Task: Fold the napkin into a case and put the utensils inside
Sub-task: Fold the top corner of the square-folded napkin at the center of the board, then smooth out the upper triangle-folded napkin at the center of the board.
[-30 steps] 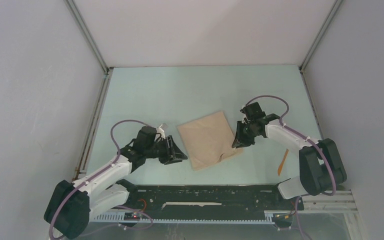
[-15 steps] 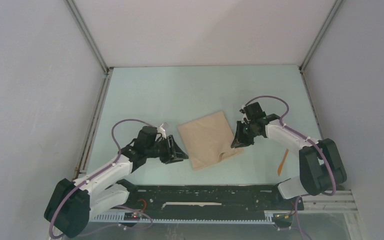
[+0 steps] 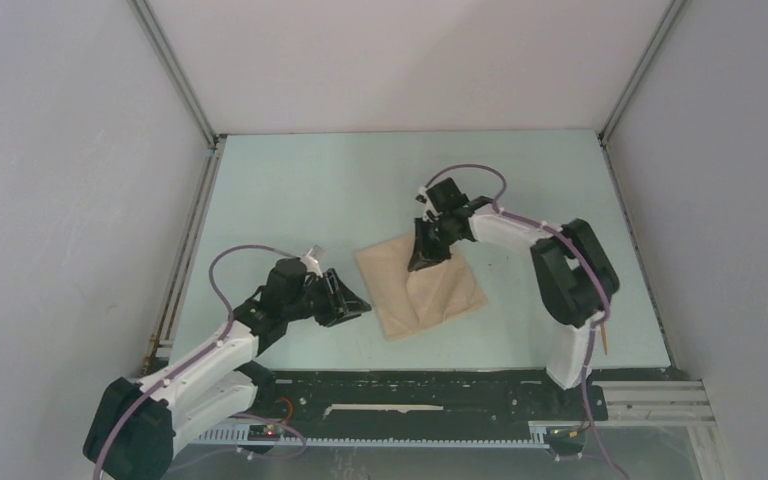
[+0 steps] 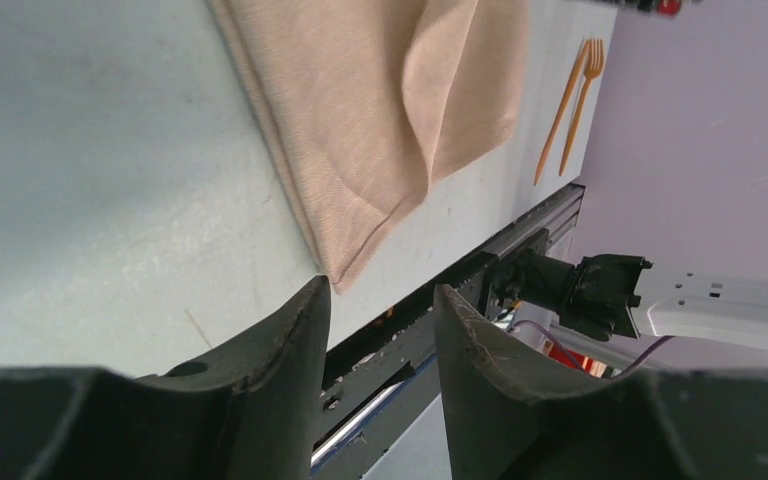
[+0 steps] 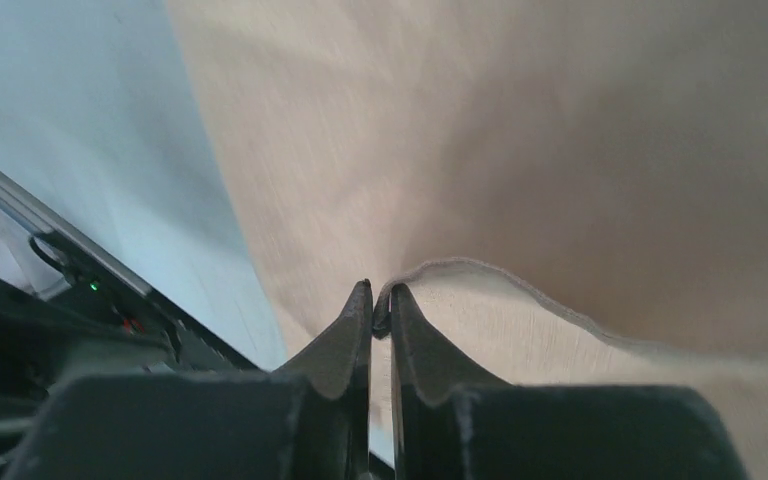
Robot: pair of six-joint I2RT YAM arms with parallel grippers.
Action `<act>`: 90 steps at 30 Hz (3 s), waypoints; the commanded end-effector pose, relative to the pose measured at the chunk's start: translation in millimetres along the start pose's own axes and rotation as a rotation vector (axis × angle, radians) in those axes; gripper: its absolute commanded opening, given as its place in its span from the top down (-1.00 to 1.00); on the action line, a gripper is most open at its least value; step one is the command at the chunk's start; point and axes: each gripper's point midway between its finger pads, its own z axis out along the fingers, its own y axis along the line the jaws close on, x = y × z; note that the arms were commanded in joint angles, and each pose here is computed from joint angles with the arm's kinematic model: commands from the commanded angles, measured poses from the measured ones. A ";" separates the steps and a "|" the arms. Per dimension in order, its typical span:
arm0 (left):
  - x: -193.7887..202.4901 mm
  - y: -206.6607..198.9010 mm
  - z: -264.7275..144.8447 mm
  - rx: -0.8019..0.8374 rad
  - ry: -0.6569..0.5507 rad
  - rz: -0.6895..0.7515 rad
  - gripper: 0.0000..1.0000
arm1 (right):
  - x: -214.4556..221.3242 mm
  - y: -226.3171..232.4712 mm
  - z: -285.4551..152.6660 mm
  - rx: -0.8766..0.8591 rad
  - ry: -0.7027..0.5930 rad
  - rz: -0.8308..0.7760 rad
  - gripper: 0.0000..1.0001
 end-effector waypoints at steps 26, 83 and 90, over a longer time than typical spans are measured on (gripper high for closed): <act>-12.3 49.3 -24.5 -0.073 -0.144 -0.096 0.03 | -61.2 88.9 78.2 -0.213 0.106 -0.141 0.71; -147.5 6.2 85.9 -0.338 -0.058 0.213 -0.06 | -119.8 -7.9 -32.3 -0.522 -0.098 0.126 -0.15; -151.2 22.2 79.1 -0.430 -0.094 0.240 0.00 | -120.5 -11.8 -31.2 -0.502 -0.102 0.118 -0.13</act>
